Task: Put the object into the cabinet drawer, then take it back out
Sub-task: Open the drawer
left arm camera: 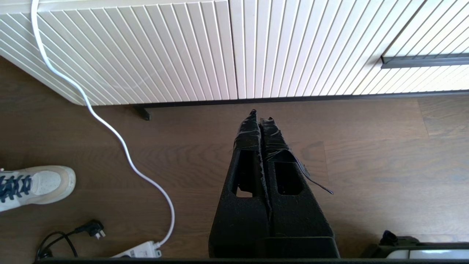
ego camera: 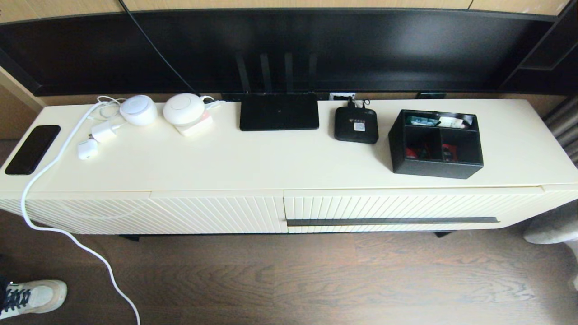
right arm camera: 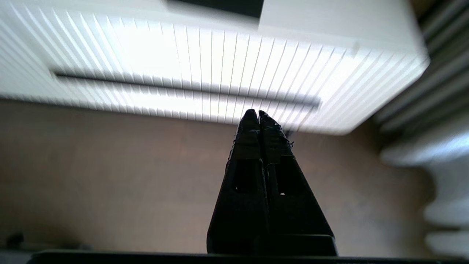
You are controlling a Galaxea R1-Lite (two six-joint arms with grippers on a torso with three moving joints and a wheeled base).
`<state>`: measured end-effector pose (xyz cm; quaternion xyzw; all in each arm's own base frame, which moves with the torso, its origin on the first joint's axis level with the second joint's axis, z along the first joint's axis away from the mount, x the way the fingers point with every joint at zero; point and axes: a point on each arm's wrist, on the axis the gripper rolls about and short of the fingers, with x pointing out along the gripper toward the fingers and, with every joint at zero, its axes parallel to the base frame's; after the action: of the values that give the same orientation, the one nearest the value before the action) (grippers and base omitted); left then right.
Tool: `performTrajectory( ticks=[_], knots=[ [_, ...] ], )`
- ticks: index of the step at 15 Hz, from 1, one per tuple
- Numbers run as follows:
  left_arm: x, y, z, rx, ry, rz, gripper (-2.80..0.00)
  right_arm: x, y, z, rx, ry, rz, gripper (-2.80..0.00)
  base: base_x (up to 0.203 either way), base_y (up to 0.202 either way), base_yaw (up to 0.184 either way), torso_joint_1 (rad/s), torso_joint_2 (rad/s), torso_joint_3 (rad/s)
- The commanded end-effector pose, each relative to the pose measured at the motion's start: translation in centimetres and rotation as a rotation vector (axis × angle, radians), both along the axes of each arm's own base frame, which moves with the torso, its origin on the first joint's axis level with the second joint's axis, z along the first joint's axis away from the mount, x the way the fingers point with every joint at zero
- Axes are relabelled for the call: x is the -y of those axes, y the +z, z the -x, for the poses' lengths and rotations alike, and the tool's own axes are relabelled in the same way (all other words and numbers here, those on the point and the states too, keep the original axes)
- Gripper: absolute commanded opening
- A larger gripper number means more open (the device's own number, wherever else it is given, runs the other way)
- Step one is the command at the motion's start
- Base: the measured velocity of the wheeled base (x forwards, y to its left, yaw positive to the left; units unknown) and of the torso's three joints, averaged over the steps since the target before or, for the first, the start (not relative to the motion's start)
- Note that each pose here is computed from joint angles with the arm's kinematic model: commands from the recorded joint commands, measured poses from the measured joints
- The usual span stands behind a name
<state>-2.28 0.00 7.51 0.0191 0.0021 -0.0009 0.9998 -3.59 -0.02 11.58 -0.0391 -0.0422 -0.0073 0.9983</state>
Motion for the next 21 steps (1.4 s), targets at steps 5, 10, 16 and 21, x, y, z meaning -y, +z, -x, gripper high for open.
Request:
performTrajectory(
  ticks=[5,10,16,21],
  knots=[
    [0.0,0.0,0.0,0.000,0.000,0.000,-2.80,-0.1,13.6,-0.4,-0.069,0.045,0.114,-2.80,0.000,0.000,0.000,0.000,0.00,0.000],
    [0.0,0.0,0.0,0.000,0.000,0.000,-2.80,-0.1,15.5,-10.2,-0.407,0.139,0.478,-2.80,0.000,0.000,0.000,0.000,0.00,0.000],
    [0.0,0.0,0.0,0.001,0.000,0.000,-2.80,-1.5,11.3,-19.1,-0.645,0.490,1.064,-2.80,0.000,0.000,0.000,0.000,0.00,0.000],
    [0.0,0.0,0.0,0.000,0.000,0.000,-2.80,-4.4,6.5,-23.1,-0.583,0.641,1.193,-2.80,0.000,0.000,0.000,0.000,0.00,0.000]
  ],
)
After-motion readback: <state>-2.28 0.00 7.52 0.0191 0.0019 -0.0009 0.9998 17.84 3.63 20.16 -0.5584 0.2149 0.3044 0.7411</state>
